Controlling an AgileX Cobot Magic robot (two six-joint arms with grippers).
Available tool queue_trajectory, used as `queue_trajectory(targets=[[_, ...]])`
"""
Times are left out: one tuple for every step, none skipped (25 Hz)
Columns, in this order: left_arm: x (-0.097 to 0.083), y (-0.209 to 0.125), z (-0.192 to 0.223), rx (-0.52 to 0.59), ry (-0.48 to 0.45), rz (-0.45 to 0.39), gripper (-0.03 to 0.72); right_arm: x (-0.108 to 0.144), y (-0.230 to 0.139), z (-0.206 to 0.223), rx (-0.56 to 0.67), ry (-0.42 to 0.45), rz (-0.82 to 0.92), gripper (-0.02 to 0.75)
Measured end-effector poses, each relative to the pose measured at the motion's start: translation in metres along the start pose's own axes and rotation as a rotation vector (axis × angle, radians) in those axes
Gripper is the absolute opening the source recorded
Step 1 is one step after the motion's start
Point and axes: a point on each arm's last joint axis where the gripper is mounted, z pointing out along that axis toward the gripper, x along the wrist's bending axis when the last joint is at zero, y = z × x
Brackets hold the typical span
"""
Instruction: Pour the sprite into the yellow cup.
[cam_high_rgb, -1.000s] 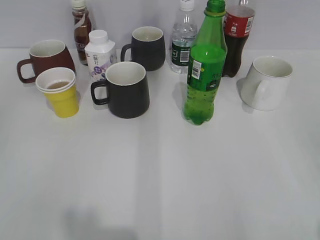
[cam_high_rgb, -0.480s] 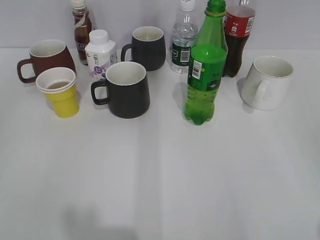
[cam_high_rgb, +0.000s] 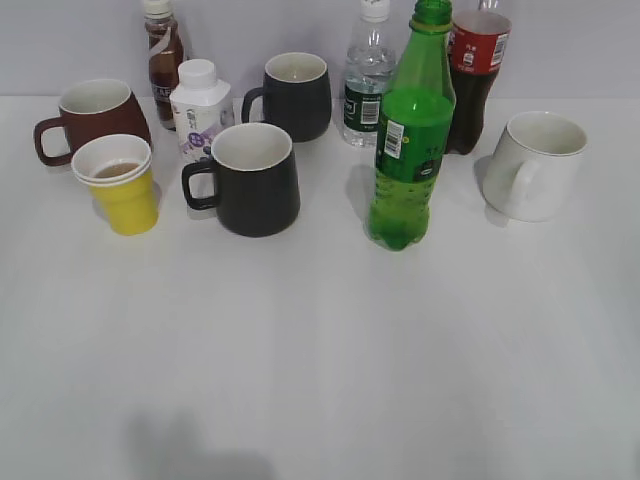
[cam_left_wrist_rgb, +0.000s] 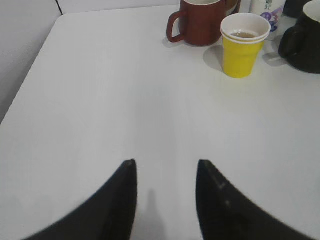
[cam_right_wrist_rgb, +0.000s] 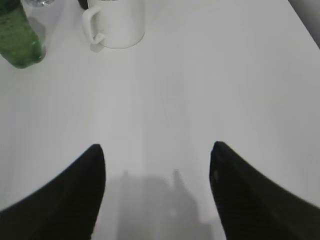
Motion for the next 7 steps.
queue_trajectory(targets=[[0.0000, 0.0000, 0.0000, 0.000, 0.000, 0.000, 0.283, 0.0000, 0.0000, 0.0000, 0.000, 0.000, 0.000, 0.491], [0.0000, 0.0000, 0.0000, 0.000, 0.000, 0.000, 0.271, 0.0000, 0.0000, 0.0000, 0.000, 0.000, 0.000, 0.491], [0.0000, 0.0000, 0.0000, 0.000, 0.000, 0.000, 0.260, 0.0000, 0.0000, 0.0000, 0.000, 0.000, 0.000, 0.491], [0.0000, 0.0000, 0.0000, 0.000, 0.000, 0.000, 0.252, 0.0000, 0.0000, 0.0000, 0.000, 0.000, 0.000, 0.491], [0.0000, 0.0000, 0.0000, 0.000, 0.000, 0.000, 0.244, 0.0000, 0.0000, 0.0000, 0.000, 0.000, 0.000, 0.491], [0.0000, 0.0000, 0.0000, 0.000, 0.000, 0.000, 0.241, 0.0000, 0.0000, 0.0000, 0.000, 0.000, 0.000, 0.491], [0.0000, 0.0000, 0.0000, 0.000, 0.000, 0.000, 0.239, 0.0000, 0.0000, 0.0000, 0.000, 0.000, 0.000, 0.491]])
